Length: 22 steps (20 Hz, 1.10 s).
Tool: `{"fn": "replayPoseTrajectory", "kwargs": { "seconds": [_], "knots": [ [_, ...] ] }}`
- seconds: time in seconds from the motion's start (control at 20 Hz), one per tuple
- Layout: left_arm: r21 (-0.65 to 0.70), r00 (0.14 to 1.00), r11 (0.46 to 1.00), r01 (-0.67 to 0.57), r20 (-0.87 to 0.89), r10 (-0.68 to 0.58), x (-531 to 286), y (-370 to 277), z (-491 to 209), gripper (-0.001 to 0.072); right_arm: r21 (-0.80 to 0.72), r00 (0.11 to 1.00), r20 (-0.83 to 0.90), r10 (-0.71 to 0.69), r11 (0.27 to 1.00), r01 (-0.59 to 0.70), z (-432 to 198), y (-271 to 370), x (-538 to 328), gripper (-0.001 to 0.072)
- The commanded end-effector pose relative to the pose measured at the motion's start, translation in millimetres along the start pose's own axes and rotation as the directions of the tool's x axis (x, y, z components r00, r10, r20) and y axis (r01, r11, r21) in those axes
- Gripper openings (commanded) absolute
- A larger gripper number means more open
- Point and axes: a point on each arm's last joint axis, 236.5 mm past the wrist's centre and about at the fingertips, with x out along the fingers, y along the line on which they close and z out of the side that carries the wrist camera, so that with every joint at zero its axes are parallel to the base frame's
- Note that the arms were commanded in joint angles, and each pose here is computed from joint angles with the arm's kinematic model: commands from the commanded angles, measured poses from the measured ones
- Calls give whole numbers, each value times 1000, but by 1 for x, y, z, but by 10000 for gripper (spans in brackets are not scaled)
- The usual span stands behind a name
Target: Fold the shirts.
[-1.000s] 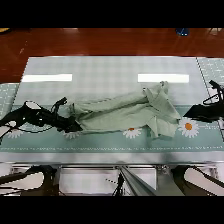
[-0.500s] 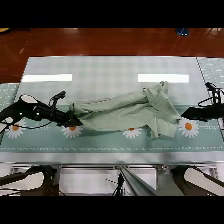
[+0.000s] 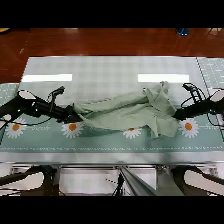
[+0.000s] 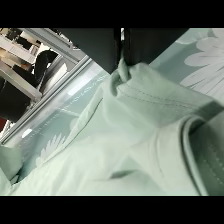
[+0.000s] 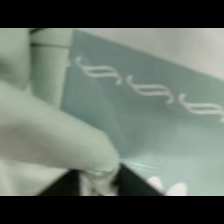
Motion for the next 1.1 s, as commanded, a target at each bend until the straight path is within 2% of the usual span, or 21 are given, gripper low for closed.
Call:
{"fn": "replayPoseTrajectory", "kwargs": {
  "seconds": [0.0, 0.15, 0.3, 0.4, 0.45, 0.6, 0.7, 0.8, 0.9, 0.95, 1.05],
  "knots": [
    [1, 1000, 1000, 6, -3, -6, -1, -2, 0, 28, 11, 996, 13, -88, 996, 88, 8, -14, 1, 22],
    [43, 1000, 999, 0, 30, -1, -10, -12, 7, 27, -4, 992, 49, -120, 993, 120, 18, -15, -30, 24],
    [213, 982, 977, -23, 187, -18, -55, -65, 38, 26, 34, 932, 325, -160, 987, 158, 75, -1, -113, 24],
    [385, 938, 918, -95, 344, -47, -110, -127, 56, 27, 37, 827, 541, -152, 987, 156, 111, 24, -195, 24],
    [467, 897, 870, -155, 436, -74, -144, -166, 59, 27, 34, 757, 637, -144, 987, 159, 122, 40, -240, 24],
    [613, 691, 696, -374, 685, -232, -252, -287, 37, 27, 66, 469, 872, -139, 984, 167, 128, 90, -390, 23],
    [629, 511, 582, -516, 771, -380, -317, -362, -9, 27, 83, 291, 947, -139, 977, 196, 107, 122, -473, 23],
    [584, 343, 496, -643, 798, -495, -367, -412, -65, 27, 105, 145, 980, -136, 973, 203, 78, 151, -537, 23],
    [497, 219, 470, -729, 821, -528, -399, -433, -116, 27, 151, 21, 987, -158, 967, 204, 47, 169, -588, 23],
    [447, 164, 480, -755, 837, -522, -411, -435, -138, 27, 180, -31, 984, -178, 962, 207, 31, 175, -608, 23],
    [368, 82, 511, -776, 864, -497, -424, -429, -173, 27, 232, -81, 972, -219, 949, 213, 4, 182, -631, 23]
  ]
}}
